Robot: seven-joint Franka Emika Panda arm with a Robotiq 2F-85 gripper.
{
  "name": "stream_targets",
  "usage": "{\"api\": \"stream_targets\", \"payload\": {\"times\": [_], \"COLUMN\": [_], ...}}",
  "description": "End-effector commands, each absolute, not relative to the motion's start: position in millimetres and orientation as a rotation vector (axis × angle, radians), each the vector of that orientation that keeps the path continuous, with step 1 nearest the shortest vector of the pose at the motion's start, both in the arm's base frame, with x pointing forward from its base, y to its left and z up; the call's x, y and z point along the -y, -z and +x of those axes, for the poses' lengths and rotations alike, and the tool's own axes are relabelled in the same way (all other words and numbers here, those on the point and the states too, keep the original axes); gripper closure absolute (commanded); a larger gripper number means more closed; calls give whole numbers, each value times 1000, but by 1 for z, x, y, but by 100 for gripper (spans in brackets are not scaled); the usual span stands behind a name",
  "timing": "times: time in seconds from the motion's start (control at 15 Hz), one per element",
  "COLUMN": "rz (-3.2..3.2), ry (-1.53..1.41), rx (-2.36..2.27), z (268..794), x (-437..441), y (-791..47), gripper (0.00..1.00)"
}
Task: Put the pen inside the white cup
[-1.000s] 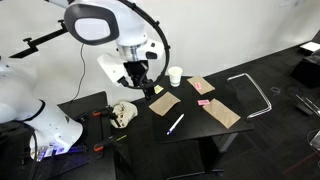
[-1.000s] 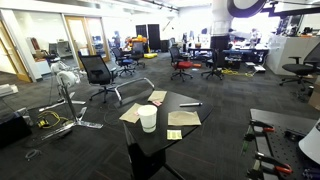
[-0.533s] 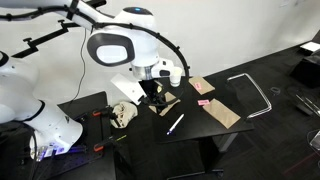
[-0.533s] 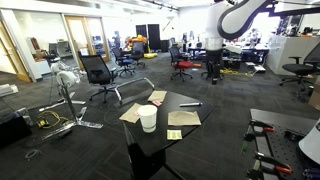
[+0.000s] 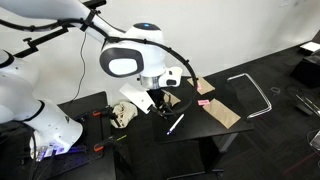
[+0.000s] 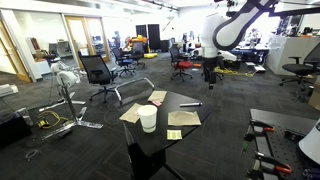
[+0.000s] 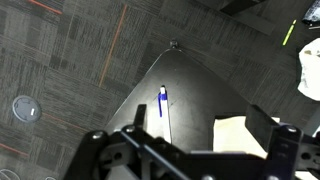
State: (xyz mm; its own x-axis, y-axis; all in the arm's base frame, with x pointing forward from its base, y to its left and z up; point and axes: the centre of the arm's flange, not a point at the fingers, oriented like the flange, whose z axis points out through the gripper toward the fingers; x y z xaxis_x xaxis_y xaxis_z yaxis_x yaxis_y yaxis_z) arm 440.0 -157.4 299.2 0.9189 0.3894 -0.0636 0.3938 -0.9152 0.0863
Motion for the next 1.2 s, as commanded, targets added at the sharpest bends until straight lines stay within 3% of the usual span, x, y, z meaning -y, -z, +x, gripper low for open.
{"api": "stream_targets", "payload": {"times": [0.0,1.13], "rz": [2981,3021], "ry": [67,-90], "rx": [-611,-736], "z": [440,486], "x": [157,175], "y": [-300,-245], "gripper": [0,0]}}
